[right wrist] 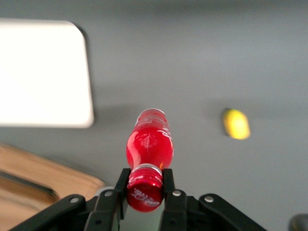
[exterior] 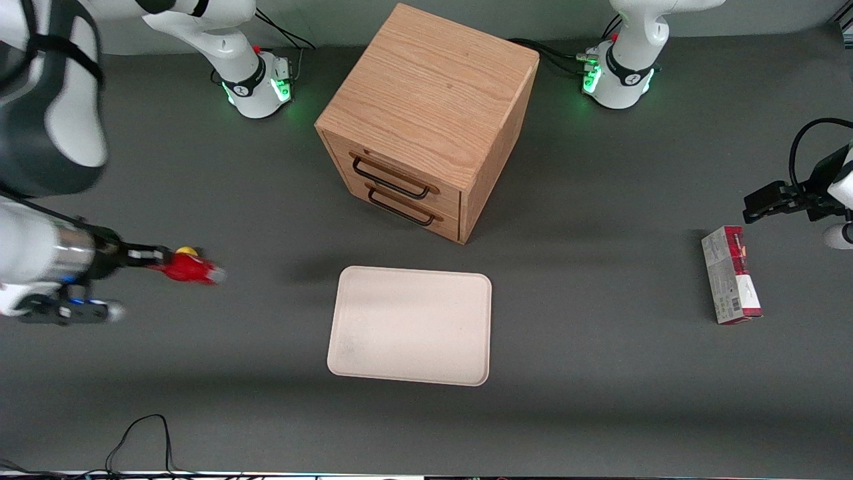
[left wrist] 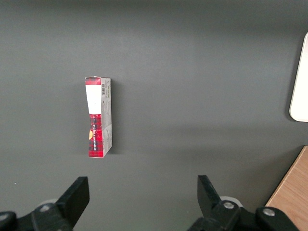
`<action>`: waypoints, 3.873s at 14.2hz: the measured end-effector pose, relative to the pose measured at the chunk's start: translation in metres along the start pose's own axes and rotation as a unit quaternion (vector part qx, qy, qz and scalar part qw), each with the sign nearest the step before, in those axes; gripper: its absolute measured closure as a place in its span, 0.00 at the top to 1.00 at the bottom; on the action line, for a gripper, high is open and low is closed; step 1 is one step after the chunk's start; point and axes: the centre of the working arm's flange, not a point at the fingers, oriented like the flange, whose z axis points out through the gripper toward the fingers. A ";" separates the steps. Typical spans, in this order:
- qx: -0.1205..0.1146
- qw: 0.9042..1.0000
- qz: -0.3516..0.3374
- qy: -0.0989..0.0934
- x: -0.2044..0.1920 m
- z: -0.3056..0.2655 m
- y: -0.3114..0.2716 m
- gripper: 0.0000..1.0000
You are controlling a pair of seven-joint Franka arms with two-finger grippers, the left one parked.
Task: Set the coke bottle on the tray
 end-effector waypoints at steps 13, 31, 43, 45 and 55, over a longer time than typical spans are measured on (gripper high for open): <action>0.052 0.989 0.110 0.079 0.056 0.141 -0.150 0.31; 0.028 0.990 0.097 0.101 0.055 0.179 -0.185 0.89; -0.009 0.999 0.002 0.035 0.028 0.099 -0.097 1.00; -0.015 0.999 -0.029 0.028 0.004 0.075 -0.047 1.00; -0.014 0.992 -0.115 0.040 -0.146 -0.015 0.082 1.00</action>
